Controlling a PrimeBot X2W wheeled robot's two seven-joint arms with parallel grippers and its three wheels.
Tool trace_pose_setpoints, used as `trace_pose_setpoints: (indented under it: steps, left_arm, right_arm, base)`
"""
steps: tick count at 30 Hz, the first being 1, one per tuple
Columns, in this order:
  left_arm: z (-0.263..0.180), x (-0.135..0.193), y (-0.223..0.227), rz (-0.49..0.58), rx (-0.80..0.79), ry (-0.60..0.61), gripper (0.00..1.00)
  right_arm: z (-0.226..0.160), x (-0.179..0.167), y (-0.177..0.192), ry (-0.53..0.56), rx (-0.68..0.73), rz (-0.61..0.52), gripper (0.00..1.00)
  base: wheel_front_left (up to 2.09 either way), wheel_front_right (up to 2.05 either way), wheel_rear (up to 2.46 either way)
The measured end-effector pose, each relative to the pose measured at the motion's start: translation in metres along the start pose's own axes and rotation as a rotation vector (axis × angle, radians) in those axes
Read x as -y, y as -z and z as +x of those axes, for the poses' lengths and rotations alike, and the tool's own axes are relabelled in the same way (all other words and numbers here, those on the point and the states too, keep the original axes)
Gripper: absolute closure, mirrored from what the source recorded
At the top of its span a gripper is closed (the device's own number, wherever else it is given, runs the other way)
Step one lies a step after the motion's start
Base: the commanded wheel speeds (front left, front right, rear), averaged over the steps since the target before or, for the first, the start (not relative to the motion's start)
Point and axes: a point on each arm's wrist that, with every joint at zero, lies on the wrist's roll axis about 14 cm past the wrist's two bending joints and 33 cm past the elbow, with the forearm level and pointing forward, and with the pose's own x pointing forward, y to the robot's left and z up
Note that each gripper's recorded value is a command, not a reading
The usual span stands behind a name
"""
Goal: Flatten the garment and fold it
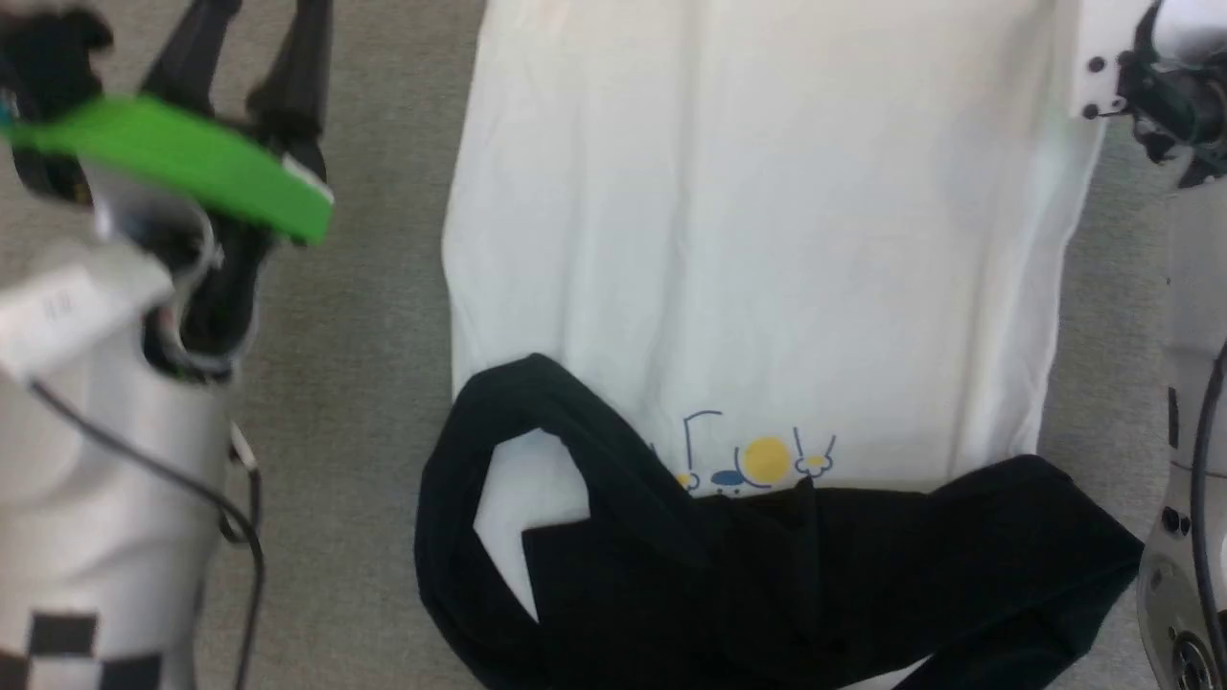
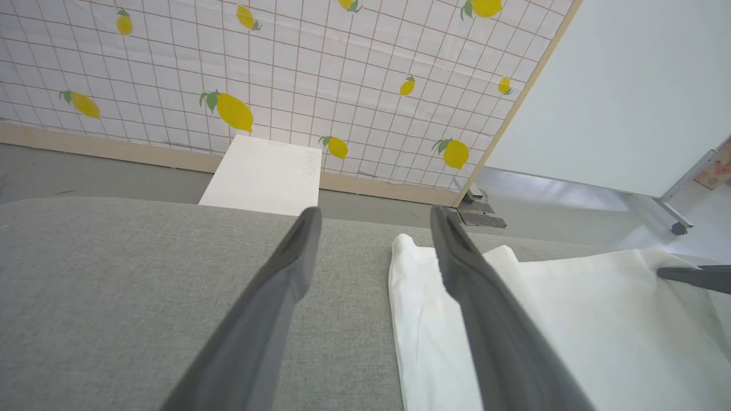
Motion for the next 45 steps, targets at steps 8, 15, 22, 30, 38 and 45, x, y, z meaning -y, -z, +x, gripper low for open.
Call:
trace_pose_setpoints:
  steps: [8, 15, 22, 30, 38, 45]
  left_arm:
    - [0.069, 0.015, 0.013, 0.103, -0.347, 0.090, 0.00]
    - [0.096, 0.026, 0.066, 0.163, -0.668, 0.110, 0.00]
    - [0.096, 0.010, 0.125, 0.258, -0.904, 0.055, 0.00]
    - [0.089, -0.005, 0.144, 0.233, -1.026, -0.002, 0.10]
    - [0.086, -0.002, 0.135, 0.085, -0.968, 0.011, 1.00]
    - [0.101, 0.001, 0.096, 0.029, -0.709, 0.025, 1.00]
  right_arm:
    - [-0.006, -0.011, -0.008, -0.045, 0.047, -0.037, 1.00]
    - [0.000, -0.015, 0.002, -0.077, 0.043, -0.057, 1.00]
    - [0.006, -0.005, 0.019, -0.071, 0.023, -0.062, 1.00]
    - [0.008, 0.003, 0.026, -0.070, 0.016, -0.057, 1.00]
    - [0.007, 0.006, 0.020, -0.067, 0.038, -0.055, 1.00]
    - [-0.001, 0.012, -0.002, -0.048, 0.132, -0.051, 1.00]
  base:
    - [0.00, 0.00, 0.00]
    - [0.00, 0.00, 0.00]
    - [0.00, 0.00, 0.00]
    - [0.00, 0.00, 0.00]
    - [0.00, 0.00, 0.00]
    - [0.00, 0.00, 0.00]
